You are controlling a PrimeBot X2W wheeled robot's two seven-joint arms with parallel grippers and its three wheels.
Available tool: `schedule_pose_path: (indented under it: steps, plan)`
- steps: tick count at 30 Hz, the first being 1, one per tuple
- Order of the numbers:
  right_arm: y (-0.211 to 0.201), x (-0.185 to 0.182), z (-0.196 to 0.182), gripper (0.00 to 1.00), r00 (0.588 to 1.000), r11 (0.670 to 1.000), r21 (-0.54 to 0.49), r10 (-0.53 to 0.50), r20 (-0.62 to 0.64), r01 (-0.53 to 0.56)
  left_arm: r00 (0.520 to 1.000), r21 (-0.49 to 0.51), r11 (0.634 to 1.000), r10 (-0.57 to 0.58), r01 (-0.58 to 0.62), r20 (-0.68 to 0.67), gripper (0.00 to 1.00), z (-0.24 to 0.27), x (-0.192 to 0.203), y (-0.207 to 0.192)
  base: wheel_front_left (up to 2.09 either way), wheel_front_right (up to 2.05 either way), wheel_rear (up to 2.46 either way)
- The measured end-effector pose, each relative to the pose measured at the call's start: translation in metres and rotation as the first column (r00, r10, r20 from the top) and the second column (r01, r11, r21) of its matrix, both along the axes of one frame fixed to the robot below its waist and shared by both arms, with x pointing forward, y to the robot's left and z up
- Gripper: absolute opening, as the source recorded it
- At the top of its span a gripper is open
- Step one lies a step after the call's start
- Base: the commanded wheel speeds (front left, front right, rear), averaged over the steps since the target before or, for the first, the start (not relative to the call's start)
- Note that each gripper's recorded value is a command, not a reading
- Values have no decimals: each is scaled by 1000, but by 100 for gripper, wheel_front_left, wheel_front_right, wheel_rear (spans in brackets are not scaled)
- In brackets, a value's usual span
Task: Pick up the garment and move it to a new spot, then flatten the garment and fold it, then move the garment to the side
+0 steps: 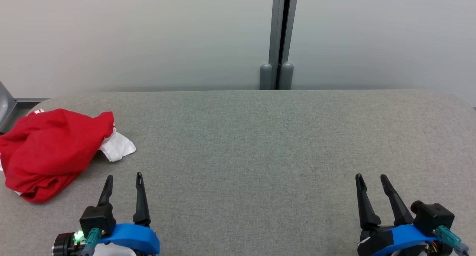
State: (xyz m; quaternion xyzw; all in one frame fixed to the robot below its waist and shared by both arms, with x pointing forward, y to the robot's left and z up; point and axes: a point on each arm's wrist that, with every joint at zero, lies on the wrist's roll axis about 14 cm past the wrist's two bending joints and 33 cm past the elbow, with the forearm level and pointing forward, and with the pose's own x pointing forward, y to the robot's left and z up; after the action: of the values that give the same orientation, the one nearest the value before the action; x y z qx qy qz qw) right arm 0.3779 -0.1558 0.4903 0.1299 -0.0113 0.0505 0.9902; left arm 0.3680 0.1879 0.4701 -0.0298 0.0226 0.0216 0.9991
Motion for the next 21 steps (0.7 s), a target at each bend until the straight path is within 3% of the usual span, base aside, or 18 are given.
schedule_pose_path:
  steps: [21]
  plan:
    - [-1, 3, -1, 100, 1000, 999, -32, 0, -1, 0, 999, -12, 999, 31, -31, 16, 100, 7, 3, 7, 0, 0, 0]
